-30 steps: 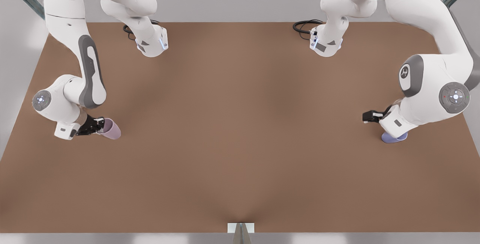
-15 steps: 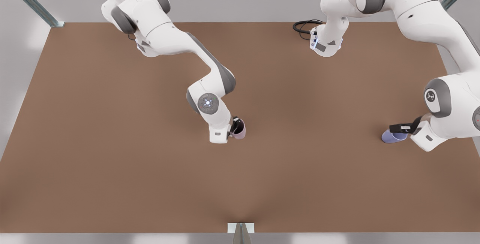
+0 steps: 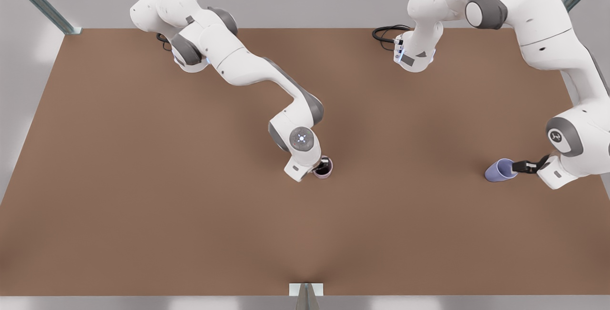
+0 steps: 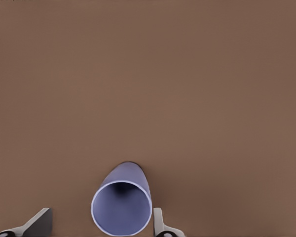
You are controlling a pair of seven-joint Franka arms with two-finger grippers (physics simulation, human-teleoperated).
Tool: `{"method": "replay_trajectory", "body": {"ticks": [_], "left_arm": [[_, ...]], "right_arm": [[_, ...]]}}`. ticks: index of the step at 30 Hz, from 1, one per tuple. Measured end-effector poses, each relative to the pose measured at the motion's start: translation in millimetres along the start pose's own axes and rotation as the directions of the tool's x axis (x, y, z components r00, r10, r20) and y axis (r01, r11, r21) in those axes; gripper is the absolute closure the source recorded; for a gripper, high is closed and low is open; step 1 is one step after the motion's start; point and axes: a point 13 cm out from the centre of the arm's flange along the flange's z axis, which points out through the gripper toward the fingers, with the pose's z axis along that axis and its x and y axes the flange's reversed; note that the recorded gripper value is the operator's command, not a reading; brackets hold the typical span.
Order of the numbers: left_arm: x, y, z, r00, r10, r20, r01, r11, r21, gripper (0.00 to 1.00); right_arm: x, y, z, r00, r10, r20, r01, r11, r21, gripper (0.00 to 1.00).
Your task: Stack the cups, with the pink cup at the bottom and the purple cup at the top
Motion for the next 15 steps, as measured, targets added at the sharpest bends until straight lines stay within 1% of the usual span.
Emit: {"method": "replay_trajectory", "body": {"ticks": [1,2,3,4,13,15], "left_arm": [[0.5,5.8,4.6,1.0,0.015,0.005,-0.015,1.0,-0.001,0.0],[1.4,10.9,9.2,1.0,0.029,0.008,-0.029,1.0,-0.001,0.0],[1.0,13.6,13.0,0.999,0.047,0.011,-0.047,0.999,-0.001,0.0],[0.3,14.9,16.5,0.998,0.065,0.013,-0.065,0.998,-0.001,0.0],[23.6,14.4,71.0,0.984,0.18,-0.008,-0.18,0.983,0.046,0.0],[26.5,15.9,77.8,0.979,0.202,-0.004,-0.202,0.978,0.044,0.0]], "right_arm": [[-1.0,0.4,1.8,1.0,0.03,0.001,-0.03,1.0,-0.001,0.72],[-2.0,0.3,2.4,0.998,0.058,0.003,-0.058,0.998,0.0,0.63],[-2.7,0.1,2.7,0.996,0.085,0.004,-0.085,0.996,0.0,0.42],[-3.0,0.0,2.8,0.994,0.11,0.004,-0.11,0.994,0.0,0.27],[-2.5,-2.8,2.2,0.959,0.282,0.003,-0.282,0.959,0.007,0.27],[-2.4,-3.0,1.2,0.951,0.309,0.003,-0.309,0.951,0.008,0.25]]}}
